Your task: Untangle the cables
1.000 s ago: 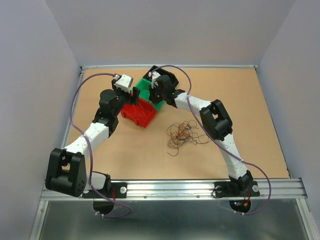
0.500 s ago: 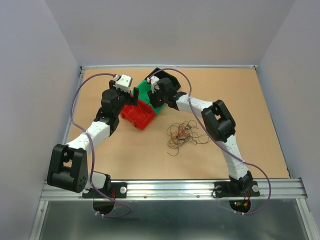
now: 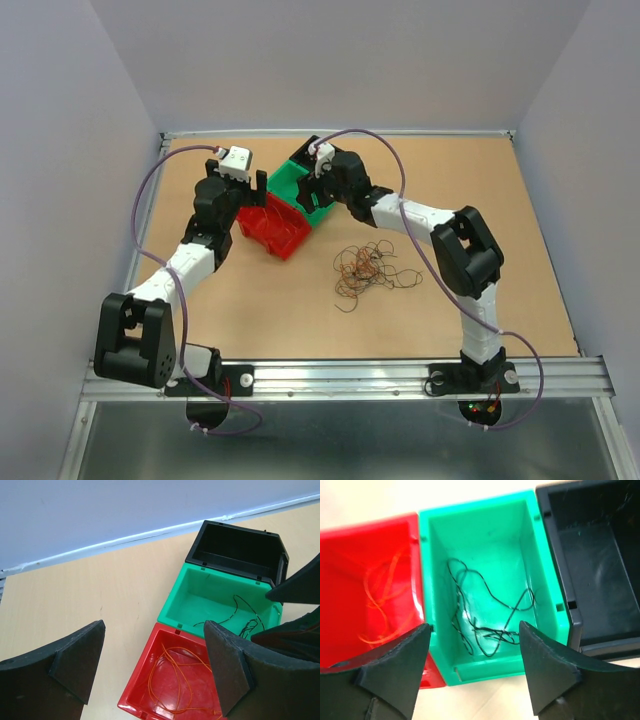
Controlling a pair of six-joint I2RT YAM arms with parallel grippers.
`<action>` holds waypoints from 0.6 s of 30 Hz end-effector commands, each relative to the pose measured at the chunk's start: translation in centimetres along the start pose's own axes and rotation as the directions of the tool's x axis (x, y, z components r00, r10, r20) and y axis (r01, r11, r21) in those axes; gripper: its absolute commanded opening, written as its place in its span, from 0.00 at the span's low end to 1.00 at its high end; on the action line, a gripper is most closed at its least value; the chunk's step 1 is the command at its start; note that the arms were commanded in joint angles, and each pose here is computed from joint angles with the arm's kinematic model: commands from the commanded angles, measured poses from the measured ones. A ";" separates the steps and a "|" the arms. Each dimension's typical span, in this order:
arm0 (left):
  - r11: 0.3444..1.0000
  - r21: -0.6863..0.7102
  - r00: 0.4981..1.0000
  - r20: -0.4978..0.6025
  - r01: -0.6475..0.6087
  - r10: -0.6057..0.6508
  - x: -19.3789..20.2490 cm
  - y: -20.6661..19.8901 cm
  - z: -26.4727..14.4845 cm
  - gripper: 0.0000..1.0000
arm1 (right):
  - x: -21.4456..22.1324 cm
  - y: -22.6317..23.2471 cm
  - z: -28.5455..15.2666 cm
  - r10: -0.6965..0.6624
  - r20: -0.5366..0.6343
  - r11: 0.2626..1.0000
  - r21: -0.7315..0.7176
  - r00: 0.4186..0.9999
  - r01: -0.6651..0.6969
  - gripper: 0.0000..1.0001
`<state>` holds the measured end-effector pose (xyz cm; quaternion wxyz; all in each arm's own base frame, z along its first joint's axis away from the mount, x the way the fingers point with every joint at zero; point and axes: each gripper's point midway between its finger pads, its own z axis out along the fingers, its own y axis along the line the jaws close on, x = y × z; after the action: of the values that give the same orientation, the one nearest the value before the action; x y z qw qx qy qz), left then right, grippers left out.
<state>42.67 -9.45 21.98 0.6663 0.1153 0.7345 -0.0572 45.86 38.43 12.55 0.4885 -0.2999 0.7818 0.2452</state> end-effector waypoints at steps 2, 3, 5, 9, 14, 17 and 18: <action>1.000 -0.019 0.993 0.122 -0.003 0.006 -4.6 0.6 -0.7 0.92 | -4.1 1.5 -1.1 -0.005 0.133 0.997 -0.077 0.991 0.016 0.84; 1.000 -0.019 0.992 0.125 -0.005 0.007 -4.7 0.6 -0.8 0.92 | -4.0 1.7 -1.0 -0.008 0.127 0.996 -0.089 0.992 0.019 0.85; 1.000 -0.021 0.992 0.129 -0.005 0.008 -4.8 0.7 -0.9 0.92 | -3.7 2.3 -0.6 -0.006 0.111 0.992 -0.124 0.994 0.020 0.86; 1.000 -0.019 0.991 0.132 -0.007 0.009 -5.0 0.7 -1.0 0.92 | -2.9 2.3 0.6 -0.040 0.086 0.991 -0.126 0.996 0.050 0.84; 1.000 -0.017 0.991 0.131 -0.010 0.012 -4.9 0.7 -1.0 0.92 | -1.9 3.9 1.5 -0.073 0.069 0.976 -0.199 0.995 0.086 0.75; 1.000 -0.021 0.991 0.134 -0.011 0.014 -5.0 0.7 -1.0 0.92 | -1.4 4.6 1.8 -0.081 0.060 0.969 -0.228 0.995 0.092 0.69; 1.000 -0.020 0.991 0.134 -0.013 0.015 -5.0 0.7 -1.0 0.92 | -1.2 4.6 1.9 -0.081 0.056 0.968 -0.233 0.995 0.092 0.68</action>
<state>42.29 -9.36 23.38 0.6787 0.1145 0.7232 -0.0573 44.20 41.02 10.13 0.4546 -0.3557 0.7603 0.2979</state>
